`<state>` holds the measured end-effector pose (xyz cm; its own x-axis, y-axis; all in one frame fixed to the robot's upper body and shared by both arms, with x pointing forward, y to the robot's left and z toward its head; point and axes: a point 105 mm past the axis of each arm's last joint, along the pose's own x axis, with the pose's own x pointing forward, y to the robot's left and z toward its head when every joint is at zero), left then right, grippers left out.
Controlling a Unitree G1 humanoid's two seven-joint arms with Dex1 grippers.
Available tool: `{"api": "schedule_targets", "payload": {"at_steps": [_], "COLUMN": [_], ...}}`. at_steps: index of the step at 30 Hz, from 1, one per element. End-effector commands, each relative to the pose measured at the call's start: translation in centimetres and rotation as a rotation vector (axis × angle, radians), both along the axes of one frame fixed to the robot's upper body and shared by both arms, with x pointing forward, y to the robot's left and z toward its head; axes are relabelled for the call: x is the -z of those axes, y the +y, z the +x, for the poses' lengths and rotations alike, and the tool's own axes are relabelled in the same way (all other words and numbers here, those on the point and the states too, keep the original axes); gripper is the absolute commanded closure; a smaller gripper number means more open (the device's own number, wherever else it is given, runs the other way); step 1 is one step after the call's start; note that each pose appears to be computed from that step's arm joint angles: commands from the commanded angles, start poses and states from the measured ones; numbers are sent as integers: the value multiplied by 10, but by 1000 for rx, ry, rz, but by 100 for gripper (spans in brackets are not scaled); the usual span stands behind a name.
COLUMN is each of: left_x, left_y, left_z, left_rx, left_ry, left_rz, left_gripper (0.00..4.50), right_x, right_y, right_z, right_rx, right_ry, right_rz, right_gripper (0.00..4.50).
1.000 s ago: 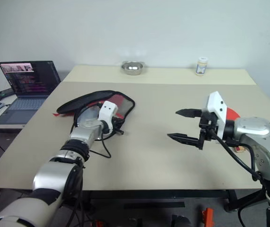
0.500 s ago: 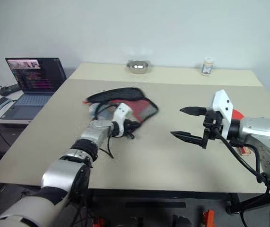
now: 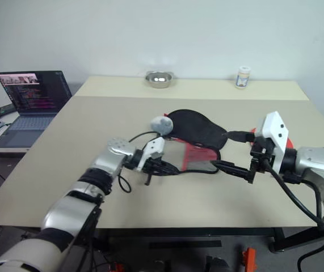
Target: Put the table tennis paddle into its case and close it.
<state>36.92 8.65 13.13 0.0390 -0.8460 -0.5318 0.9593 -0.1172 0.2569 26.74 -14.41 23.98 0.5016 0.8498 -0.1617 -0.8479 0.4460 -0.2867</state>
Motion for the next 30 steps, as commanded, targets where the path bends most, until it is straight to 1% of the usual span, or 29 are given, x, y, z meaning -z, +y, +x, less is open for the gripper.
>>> {"api": "schedule_targets", "payload": {"at_steps": [1,5,8,12,15,21,24,27,30], "left_x": [-33,-34,-29,-25,-31,-44,-52,-42,-34], "left_y": [-11,-6,2,11,15,14,17,33,45], "left_z": [-8,-14,-22,-23,-22,-22,-19,-15,-2], "left_rx": [136,238,394,456,493,515,478,432,264], "left_ry": [-138,-326,-561,-689,-806,-909,-944,-902,-832], "left_rz": [-41,41,148,194,199,161,136,186,186], "left_gripper": [449,449,449,449,449,449,449,449,449], "right_x": [-13,-13,-11,-9,-7,-6,-5,-4,-2], "right_y": [1,3,4,6,7,7,8,9,11], "right_z": [-3,-1,0,0,-1,-1,-1,-1,-1], "right_rx": [-9,-23,-37,-46,-51,-53,-60,-68,-72], "right_ry": [-58,-55,-45,-39,-31,-27,-25,-20,-18], "right_rz": [1,4,-2,-4,-4,-6,-6,-8,-9], "right_gripper": [0,0,0,0,0,0,0,0,0]}}
